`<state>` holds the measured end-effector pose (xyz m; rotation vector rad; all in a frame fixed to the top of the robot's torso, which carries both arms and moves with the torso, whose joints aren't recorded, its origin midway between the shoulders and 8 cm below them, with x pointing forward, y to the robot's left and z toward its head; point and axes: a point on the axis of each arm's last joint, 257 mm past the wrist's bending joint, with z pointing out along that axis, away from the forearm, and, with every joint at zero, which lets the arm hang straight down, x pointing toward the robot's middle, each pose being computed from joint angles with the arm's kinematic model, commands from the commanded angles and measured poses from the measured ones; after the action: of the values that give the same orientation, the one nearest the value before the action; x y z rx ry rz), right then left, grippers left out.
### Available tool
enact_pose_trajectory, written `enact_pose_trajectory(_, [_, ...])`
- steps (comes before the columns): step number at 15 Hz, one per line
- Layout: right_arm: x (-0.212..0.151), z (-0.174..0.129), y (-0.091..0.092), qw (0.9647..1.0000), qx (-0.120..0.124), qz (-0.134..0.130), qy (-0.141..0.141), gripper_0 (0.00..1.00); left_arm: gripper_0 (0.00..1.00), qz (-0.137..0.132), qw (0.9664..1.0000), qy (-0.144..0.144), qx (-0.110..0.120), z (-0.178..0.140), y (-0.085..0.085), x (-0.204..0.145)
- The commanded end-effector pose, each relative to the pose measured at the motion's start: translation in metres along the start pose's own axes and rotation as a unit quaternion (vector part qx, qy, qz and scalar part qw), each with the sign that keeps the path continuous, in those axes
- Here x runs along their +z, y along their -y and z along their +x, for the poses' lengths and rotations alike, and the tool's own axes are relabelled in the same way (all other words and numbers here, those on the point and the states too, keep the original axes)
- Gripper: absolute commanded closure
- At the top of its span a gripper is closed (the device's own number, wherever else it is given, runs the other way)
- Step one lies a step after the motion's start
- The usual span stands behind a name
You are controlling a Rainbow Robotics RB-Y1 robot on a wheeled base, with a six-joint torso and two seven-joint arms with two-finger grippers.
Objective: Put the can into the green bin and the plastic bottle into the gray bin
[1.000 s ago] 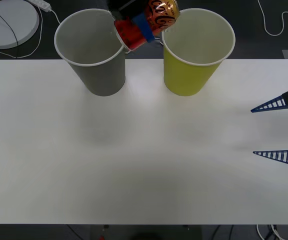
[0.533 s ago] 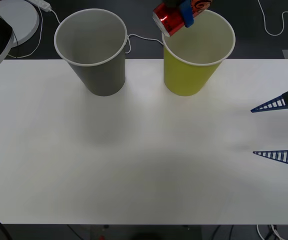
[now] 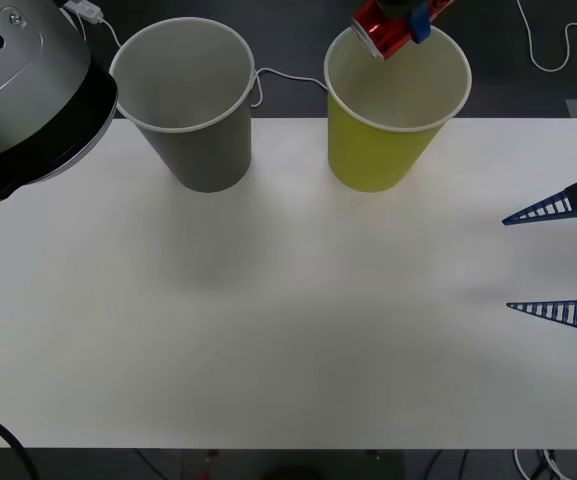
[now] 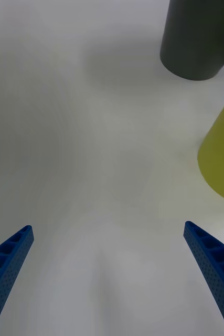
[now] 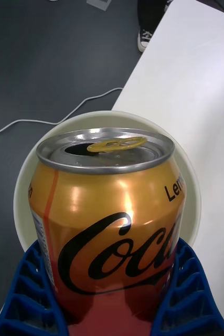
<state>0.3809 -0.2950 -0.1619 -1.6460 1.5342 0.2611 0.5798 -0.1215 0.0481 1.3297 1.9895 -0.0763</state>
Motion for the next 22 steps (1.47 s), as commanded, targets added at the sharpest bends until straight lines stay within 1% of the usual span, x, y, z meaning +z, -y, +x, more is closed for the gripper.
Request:
enact_pose_trajectory(1, [0.0, 0.0, 0.0, 1.0, 0.0, 0.0, 0.0, 0.0, 1.0, -0.003, 1.0, 0.002, 0.001, -0.001, -0.001, 0.004])
enact_pose_trajectory(4, [0.0, 0.0, 0.0, 1.0, 0.0, 0.0, 0.0, 0.0, 0.99, -0.003, 1.0, 0.002, -0.001, 0.0, -0.002, 0.004])
enact_pose_trajectory(5, [0.0, 0.0, 0.0, 1.0, 0.0, 0.0, 0.0, 0.0, 0.94, -0.002, 1.0, 0.002, -0.002, 0.0, -0.001, 0.004])
enact_pose_trajectory(6, [0.0, 0.0, 0.0, 1.0, 0.0, 0.0, 0.0, 0.0, 0.69, -0.002, 1.0, 0.002, -0.002, 0.0, -0.001, 0.004])
enact_pose_trajectory(7, [0.0, 0.0, 0.0, 1.0, 0.0, 0.0, 0.0, 0.0, 0.18, 0.0, 1.0, 0.003, -0.002, -0.001, 0.0, 0.004])
enact_pose_trajectory(8, [0.0, 0.0, 0.0, 1.0, 0.0, 0.0, 0.0, 0.0, 0.0, 0.002, 1.0, 0.004, -0.001, -0.002, 0.002, 0.004])
enact_pose_trajectory(11, [0.0, 0.0, 0.0, 1.0, 0.0, 0.0, 0.0, 0.0, 0.0, 0.009, 0.9999, 0.006, -0.001, -0.004, 0.006, 0.002])
enact_pose_trajectory(13, [0.0, 0.0, 0.0, 1.0, 0.0, 0.0, 0.0, 0.0, 0.0, 0.017, 0.9998, -0.001, 0.005, 0.0, 0.008, -0.006])
enact_pose_trajectory(15, [0.0, 0.0, 0.0, 1.0, 0.0, 0.0, 0.0, 0.0, 0.0, 0.023, 0.9996, -0.011, 0.012, 0.007, 0.006, -0.019])
enact_pose_trajectory(18, [0.0, 0.0, 0.0, 1.0, 0.0, 0.0, 0.0, 0.0, 0.0, 0.034, 0.9985, -0.033, 0.027, 0.025, 0.003, -0.04])
enact_pose_trajectory(19, [0.0, 0.0, 0.0, 1.0, 0.0, 0.0, 0.0, 0.0, 0.0, 0.038, 0.9979, -0.039, 0.036, 0.032, 0.003, -0.048])
enact_pose_trajectory(20, [0.0, 0.0, 0.0, 1.0, 0.0, 0.0, 0.0, 0.0, 0.0, 0.044, 0.997, -0.046, 0.044, 0.043, 0.003, -0.055])
enact_pose_trajectory(22, [0.0, 0.0, 0.0, 1.0, 0.0, 0.0, 0.0, 0.0, 0.0, 0.056, 0.9958, -0.051, 0.051, 0.064, -0.001, -0.076])
